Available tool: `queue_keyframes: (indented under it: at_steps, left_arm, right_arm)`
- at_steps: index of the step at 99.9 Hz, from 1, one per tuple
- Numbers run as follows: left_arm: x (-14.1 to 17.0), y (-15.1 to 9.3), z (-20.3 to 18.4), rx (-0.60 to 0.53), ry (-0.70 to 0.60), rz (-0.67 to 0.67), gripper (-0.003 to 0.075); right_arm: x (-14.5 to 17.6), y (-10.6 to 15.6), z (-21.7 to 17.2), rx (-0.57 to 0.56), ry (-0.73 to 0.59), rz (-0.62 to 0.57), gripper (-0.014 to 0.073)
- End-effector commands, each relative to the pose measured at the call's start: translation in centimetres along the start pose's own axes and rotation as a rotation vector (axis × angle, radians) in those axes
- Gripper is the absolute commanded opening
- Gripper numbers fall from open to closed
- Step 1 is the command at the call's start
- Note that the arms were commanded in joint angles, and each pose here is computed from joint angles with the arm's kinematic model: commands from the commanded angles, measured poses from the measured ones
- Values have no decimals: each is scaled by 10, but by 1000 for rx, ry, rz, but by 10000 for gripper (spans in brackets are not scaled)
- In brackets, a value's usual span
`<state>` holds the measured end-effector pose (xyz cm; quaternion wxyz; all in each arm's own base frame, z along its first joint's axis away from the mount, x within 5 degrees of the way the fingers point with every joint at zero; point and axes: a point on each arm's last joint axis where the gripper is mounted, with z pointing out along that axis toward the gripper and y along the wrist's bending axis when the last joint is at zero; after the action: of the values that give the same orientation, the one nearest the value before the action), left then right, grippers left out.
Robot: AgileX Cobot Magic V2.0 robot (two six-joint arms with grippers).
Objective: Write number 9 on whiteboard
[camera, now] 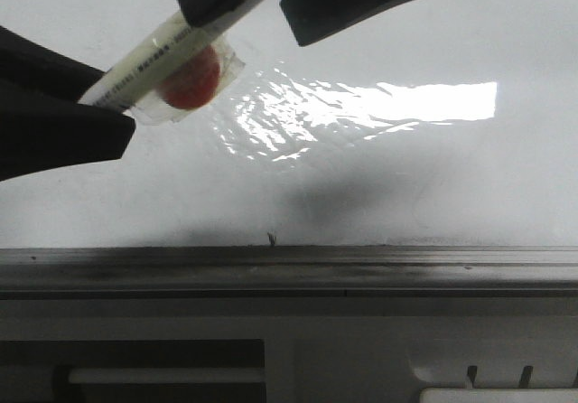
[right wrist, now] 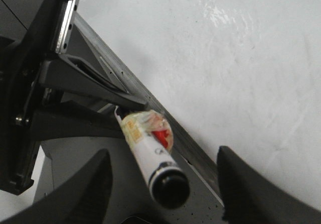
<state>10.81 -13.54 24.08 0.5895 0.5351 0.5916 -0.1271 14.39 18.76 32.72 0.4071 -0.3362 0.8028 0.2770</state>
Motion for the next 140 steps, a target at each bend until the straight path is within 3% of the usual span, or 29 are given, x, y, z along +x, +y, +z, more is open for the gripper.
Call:
queue_keyframes:
  at_steps: [1,33,50,62,69,84,91,109,128,140]
  left_arm:
    - [-18,7,0,-31,-112,-9,-20]
    - [-18,7,0,-31,-112,-9,-20]
    - [-18,7,0,-31,-112,-9,-20]
    - [-18,7,0,-31,-112,-9,-18]
    - [-18,7,0,-31,-112,-9,23]
    - [-20,8,-2,-40,-134,-19,275]
    - [-22,11,-5,-63,-146,-72,341]
    - [-29,21,-28,-154,-197,-226,347]
    - [-35,31,-49,-244,-276,-269,347]
    - [-34,35,-51,-276,-291,-365,347]
  right_arm:
    - [-19,2,-5,0,-118,-11,379]
    - [-22,1,-3,0,-153,8,58]
    - [-22,2,-3,-2,-151,12,-37]
    - [-22,2,-3,-2,-151,14,-51]
    - [-22,2,-3,-2,-151,14,-51]
    - [-22,2,-3,-3,-143,14,-51]
    - [-21,2,-2,-4,-135,14,-51]
    - [-21,-6,-12,23,-134,28,-51]
    - [-29,-23,-29,89,-186,96,-51]
    - [-38,-34,-37,127,-172,134,-51]
